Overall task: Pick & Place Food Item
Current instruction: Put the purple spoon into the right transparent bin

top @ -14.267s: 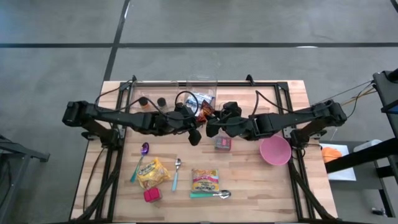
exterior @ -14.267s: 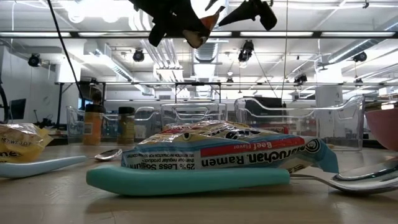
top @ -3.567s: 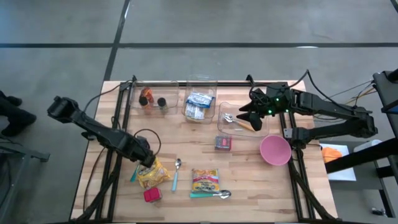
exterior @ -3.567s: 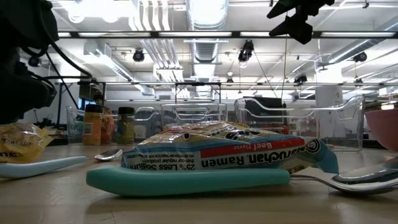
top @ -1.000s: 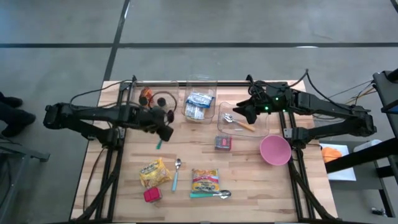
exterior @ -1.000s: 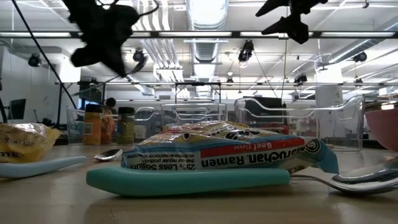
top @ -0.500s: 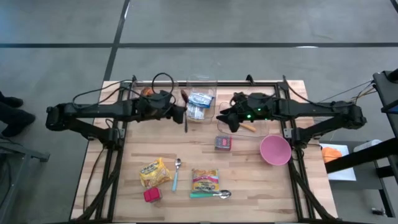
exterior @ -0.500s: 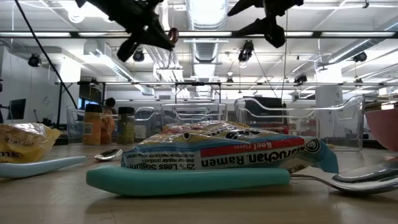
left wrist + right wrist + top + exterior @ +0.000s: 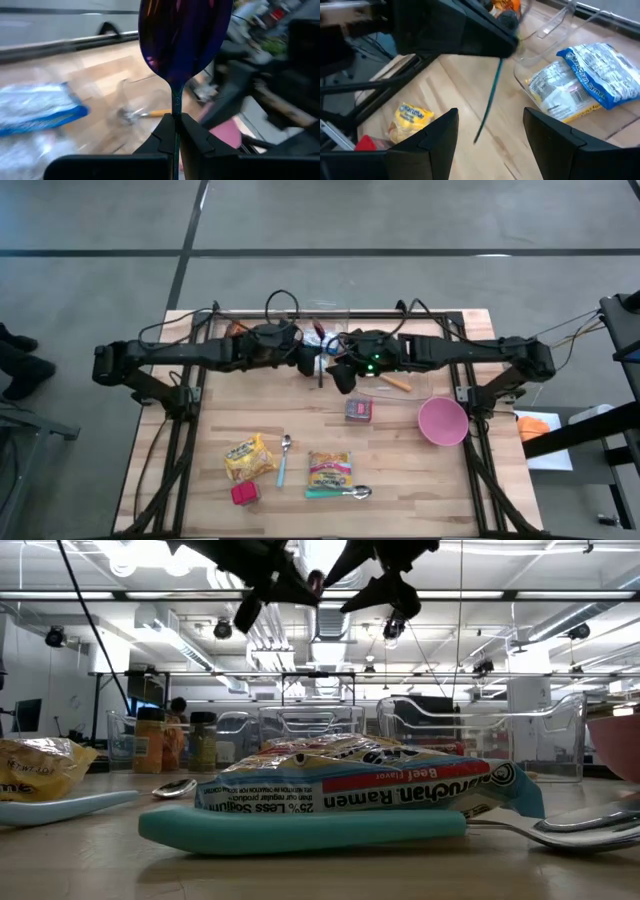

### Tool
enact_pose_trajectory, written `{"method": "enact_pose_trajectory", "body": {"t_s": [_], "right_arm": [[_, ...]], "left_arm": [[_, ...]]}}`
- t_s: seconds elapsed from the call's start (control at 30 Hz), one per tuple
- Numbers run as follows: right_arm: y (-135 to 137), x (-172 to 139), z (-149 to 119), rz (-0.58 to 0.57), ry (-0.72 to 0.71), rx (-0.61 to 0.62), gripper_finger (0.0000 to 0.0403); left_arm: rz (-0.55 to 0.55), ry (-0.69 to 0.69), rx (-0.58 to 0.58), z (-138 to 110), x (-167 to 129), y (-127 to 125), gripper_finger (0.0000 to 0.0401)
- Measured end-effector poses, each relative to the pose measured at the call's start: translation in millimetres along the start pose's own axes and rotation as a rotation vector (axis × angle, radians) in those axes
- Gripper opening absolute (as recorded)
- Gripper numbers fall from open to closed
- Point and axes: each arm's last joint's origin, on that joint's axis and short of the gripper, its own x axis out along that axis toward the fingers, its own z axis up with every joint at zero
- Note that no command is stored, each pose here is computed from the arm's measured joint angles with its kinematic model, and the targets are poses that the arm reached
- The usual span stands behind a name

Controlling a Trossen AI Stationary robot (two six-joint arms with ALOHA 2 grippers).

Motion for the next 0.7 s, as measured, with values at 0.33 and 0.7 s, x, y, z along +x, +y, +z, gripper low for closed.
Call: {"method": "enact_pose_trajectory", "body": {"t_s": [0.33,0.7], "right_arm": [[7,0,8,0.014,-0.019,-0.050,0.0219],[6,0,10,0.024,-0.042,-0.091,0.0219]], "left_arm": [[-0.124,0.035,0.071,14,-3,-14,0.0008],[-0.203,0.038,0.071,18,-3,-17,0.0008]]}}
